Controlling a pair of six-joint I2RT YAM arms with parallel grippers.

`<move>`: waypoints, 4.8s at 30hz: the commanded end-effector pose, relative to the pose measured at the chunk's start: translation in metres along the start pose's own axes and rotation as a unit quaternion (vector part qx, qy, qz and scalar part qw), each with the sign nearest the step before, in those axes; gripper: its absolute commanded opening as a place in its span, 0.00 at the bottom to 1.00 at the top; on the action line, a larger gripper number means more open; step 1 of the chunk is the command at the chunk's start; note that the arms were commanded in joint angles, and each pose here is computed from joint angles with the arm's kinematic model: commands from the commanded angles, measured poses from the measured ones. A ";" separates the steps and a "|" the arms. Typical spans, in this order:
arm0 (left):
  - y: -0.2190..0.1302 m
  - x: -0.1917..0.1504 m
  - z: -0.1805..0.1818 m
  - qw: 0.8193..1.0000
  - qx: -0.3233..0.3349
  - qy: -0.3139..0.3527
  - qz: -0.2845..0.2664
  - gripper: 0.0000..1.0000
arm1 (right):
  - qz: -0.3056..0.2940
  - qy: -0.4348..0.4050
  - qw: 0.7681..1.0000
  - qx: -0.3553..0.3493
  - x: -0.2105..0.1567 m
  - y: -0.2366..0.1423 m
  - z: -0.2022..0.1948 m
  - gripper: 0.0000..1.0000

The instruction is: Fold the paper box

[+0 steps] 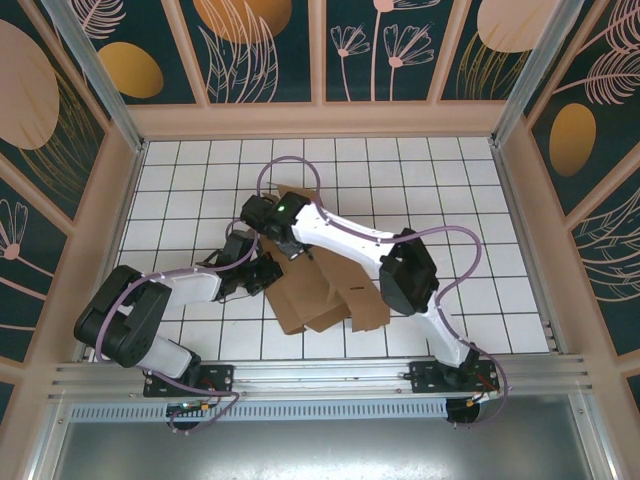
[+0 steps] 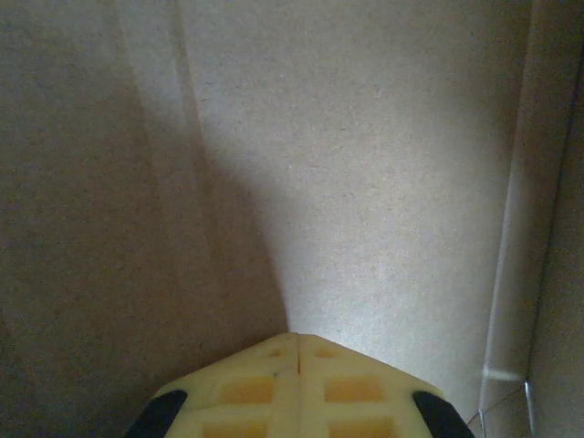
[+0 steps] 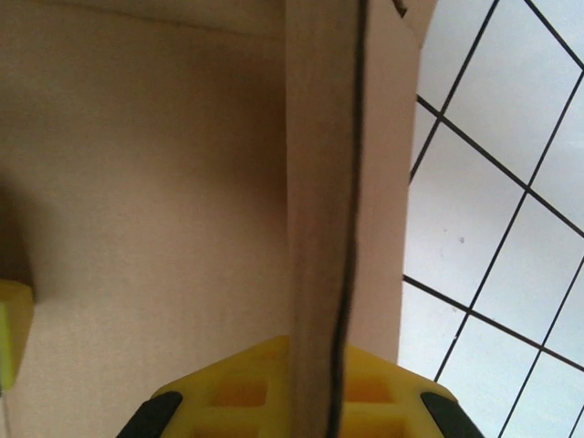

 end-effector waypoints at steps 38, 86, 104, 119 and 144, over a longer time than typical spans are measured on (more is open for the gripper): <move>-0.011 0.009 0.026 0.996 0.079 -0.002 -0.049 0.00 | -0.005 -0.015 0.989 -0.150 -0.015 0.004 -0.119 0.20; -0.009 0.006 0.033 0.995 0.085 0.001 -0.044 0.00 | 0.065 -0.106 0.935 -0.332 -0.043 0.066 -0.116 0.09; -0.035 0.006 0.005 0.998 0.037 0.022 -0.051 0.00 | -0.153 -0.079 0.973 -0.154 -0.020 0.043 -0.119 0.07; -0.050 0.016 -0.048 0.996 -0.049 0.049 -0.049 0.20 | -0.218 -0.298 0.908 -0.196 -0.002 0.048 -0.120 0.07; 0.018 0.018 -0.073 0.998 0.022 0.053 -0.002 0.01 | -0.238 0.207 0.941 0.119 -0.043 0.052 -0.196 0.59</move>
Point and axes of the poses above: each hand's point on the last joint's axis, 136 mm out from that joint toward the fingers, its own y axis out along the fingers, its own z axis along the line the jaws close on, x = y × z, the point moved 8 cm from there along -y, back along the fingers, and after that the axes turned 8 degrees about -y, right-handed, at the moved point
